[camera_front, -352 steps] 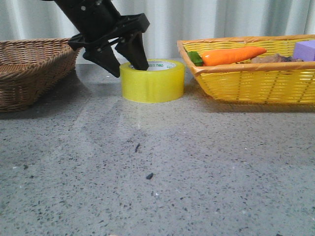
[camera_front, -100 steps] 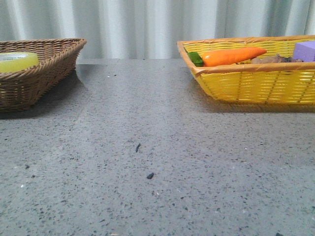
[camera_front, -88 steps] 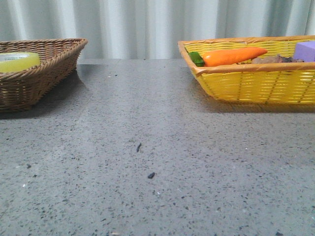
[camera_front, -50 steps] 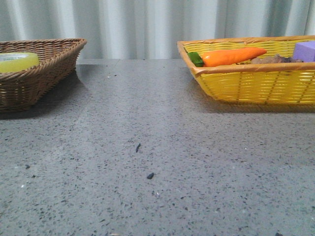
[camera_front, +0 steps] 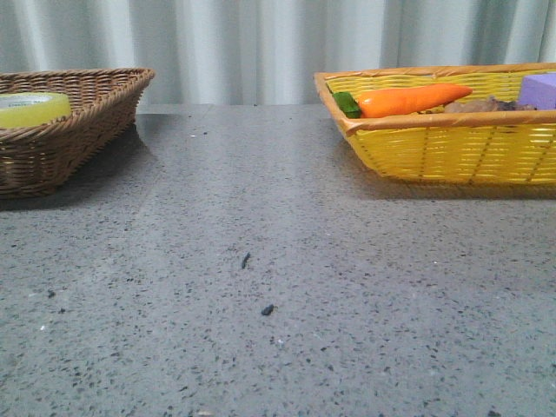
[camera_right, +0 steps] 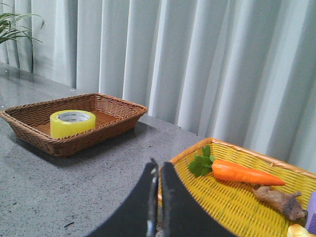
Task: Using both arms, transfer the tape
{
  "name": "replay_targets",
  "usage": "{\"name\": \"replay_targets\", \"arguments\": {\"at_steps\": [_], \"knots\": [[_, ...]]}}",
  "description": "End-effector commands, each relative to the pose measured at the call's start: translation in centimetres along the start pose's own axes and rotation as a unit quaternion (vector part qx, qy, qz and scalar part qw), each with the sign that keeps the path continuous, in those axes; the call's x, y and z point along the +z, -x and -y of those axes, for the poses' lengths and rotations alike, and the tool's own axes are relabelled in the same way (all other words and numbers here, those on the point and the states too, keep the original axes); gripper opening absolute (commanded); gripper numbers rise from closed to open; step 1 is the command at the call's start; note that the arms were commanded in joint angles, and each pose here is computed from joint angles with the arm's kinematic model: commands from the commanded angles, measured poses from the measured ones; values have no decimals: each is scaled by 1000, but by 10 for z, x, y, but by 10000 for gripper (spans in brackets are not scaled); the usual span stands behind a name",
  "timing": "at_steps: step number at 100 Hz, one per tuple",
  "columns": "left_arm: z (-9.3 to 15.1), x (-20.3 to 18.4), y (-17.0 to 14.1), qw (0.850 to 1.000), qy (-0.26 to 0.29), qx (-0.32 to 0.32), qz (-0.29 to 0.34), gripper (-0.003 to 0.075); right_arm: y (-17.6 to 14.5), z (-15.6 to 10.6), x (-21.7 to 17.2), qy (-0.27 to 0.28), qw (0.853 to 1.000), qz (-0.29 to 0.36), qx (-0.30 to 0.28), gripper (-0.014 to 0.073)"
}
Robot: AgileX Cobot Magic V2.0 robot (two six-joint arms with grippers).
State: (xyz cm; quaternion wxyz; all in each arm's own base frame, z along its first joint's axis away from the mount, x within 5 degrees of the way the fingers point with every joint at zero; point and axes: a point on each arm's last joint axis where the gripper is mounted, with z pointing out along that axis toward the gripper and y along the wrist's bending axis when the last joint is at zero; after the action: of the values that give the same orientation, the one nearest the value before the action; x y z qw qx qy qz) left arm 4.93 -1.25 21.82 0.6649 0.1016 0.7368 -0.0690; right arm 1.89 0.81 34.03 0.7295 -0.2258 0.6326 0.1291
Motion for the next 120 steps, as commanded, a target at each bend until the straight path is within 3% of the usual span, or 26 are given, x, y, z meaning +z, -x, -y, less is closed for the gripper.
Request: {"name": "replay_targets", "arguments": {"at_steps": [1, 13, 120], "knots": [[-1, 4, -5, 999, 6, -26, 33, -20, 14, 2, 0, -7, 999, 46, -9, -41], [0, 7, -28, 999, 4, -40, -4, -20, 14, 2, 0, -7, 999, 46, -9, -41], [0, 6, -27, 999, 4, -36, -5, -20, 6, 1, 3, -11, 999, 27, -17, -41]]}}
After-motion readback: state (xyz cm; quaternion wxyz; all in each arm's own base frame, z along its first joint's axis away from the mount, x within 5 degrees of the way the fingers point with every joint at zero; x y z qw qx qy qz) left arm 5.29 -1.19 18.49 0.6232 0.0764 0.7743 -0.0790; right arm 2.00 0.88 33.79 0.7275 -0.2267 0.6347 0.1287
